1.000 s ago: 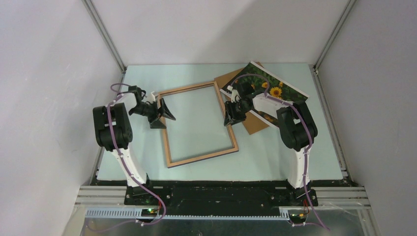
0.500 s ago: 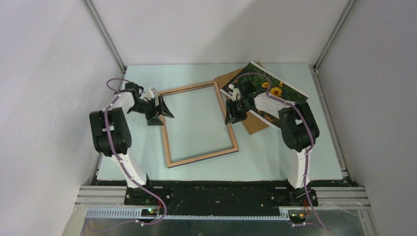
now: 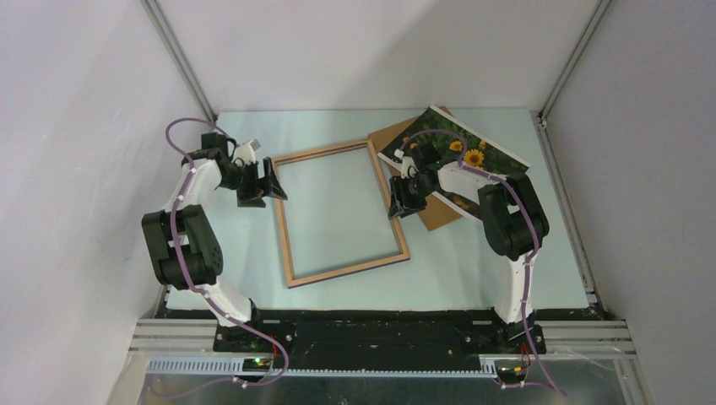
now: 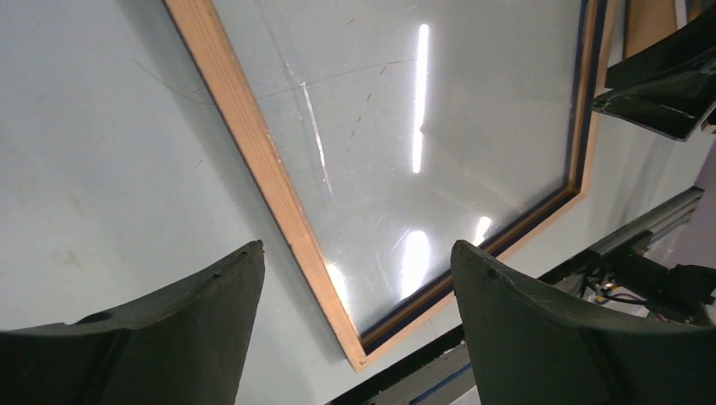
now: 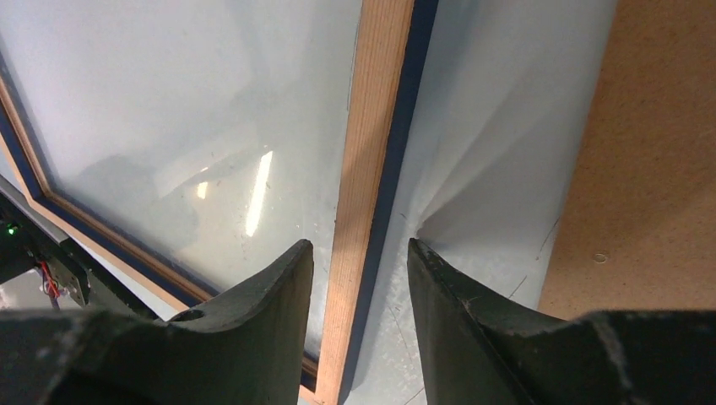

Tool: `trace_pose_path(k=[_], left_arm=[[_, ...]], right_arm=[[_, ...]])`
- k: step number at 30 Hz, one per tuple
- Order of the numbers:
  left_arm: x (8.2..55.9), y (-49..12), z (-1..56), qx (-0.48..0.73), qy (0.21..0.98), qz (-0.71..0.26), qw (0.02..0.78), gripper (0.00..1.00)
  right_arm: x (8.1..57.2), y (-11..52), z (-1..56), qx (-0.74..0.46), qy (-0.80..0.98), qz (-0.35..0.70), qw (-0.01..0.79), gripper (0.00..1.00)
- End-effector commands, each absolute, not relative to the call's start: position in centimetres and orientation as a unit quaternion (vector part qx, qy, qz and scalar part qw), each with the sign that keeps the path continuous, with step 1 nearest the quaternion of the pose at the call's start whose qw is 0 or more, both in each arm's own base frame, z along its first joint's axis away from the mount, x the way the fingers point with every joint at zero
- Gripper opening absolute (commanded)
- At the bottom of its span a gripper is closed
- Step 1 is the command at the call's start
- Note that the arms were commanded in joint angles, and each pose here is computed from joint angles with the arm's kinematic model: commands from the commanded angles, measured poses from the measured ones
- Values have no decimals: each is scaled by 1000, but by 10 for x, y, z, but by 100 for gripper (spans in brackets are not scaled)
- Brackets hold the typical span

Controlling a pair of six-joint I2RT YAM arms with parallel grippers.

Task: Put the photo into the frame
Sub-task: Adjust the photo frame at the center of the board.

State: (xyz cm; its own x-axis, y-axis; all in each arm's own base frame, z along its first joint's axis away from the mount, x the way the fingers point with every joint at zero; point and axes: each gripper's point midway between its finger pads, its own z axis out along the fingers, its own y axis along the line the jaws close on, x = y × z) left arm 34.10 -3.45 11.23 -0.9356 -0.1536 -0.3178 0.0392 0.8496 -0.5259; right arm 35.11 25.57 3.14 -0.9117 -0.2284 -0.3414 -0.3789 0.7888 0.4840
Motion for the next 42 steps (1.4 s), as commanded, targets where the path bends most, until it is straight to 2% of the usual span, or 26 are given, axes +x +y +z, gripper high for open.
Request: trace_pose_path(k=[1,11,18,32,40,42], left_arm=[[338,-18,125,3,951,-226,213,86],[330,-10,119,2,955,-211,210,86],[320,1,102,-7,966,-179,186,86],[309,33,91,-34,977,-115,174,86],[309,31,102,-28,973,-117,198,86],[311,27,111,-24,969,-127,211,86]], right_arm=[[339,262,44,-189,925,300,135,50],[294,288,36,-234,911,327,90,50],[287,303,35,-250,904,336,90,50],[314,337,53,-261,889,359,113,50],[339,297,88,-237,896,334,170,52],[351,278,103,-226,898,321,198,57]])
